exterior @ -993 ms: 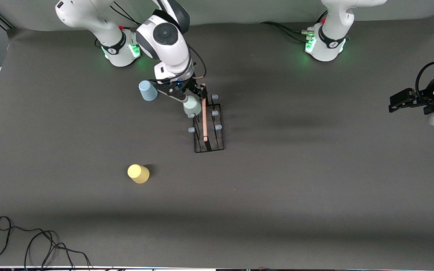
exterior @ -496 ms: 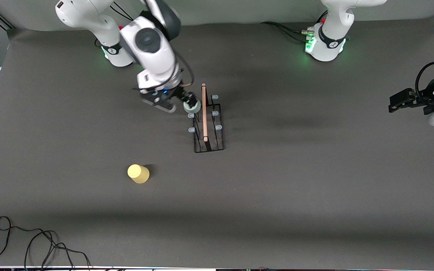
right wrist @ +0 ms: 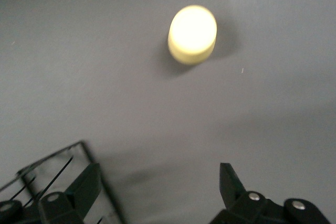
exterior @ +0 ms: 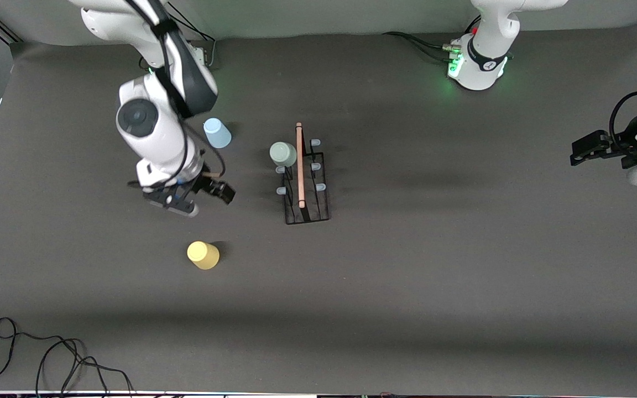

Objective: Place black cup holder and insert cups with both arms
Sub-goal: 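Grasp the yellow cup with the right gripper and lift it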

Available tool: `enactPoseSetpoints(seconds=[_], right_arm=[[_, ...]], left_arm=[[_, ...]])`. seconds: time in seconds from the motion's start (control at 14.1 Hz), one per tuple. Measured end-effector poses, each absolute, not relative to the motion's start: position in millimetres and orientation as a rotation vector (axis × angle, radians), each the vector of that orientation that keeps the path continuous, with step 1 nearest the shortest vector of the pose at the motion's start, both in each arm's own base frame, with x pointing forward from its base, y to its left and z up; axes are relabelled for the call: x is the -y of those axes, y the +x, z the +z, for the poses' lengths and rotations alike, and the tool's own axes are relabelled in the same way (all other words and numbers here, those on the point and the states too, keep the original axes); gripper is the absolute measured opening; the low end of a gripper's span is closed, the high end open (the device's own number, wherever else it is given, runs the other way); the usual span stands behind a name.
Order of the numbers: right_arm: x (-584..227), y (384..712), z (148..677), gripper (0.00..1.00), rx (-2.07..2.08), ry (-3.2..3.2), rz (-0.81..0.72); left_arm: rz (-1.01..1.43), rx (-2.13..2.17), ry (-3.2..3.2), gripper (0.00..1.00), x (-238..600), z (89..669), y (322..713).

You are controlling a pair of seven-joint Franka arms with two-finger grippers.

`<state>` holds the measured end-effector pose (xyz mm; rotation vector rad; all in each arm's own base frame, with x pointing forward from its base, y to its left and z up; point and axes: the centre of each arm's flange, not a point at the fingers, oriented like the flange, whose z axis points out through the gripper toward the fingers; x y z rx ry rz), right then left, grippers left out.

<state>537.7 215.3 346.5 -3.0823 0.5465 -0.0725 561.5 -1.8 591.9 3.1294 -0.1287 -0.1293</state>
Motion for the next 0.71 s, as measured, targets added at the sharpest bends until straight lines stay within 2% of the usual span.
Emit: enactPoseSetpoints(seconds=[0.35,0.71], right_arm=[[-164.1,579.9,267.8,1.00,-0.559,-3.065,-0.116],[-162.9,606.1,231.3,1.00,-0.544,-3.058,-0.155]], left_arm=[[-0.128,0.129,3.129,1.00,1.9,592.2,561.6],[-0.125,0.137,3.129,1.00,5.0,592.7,561.6]])
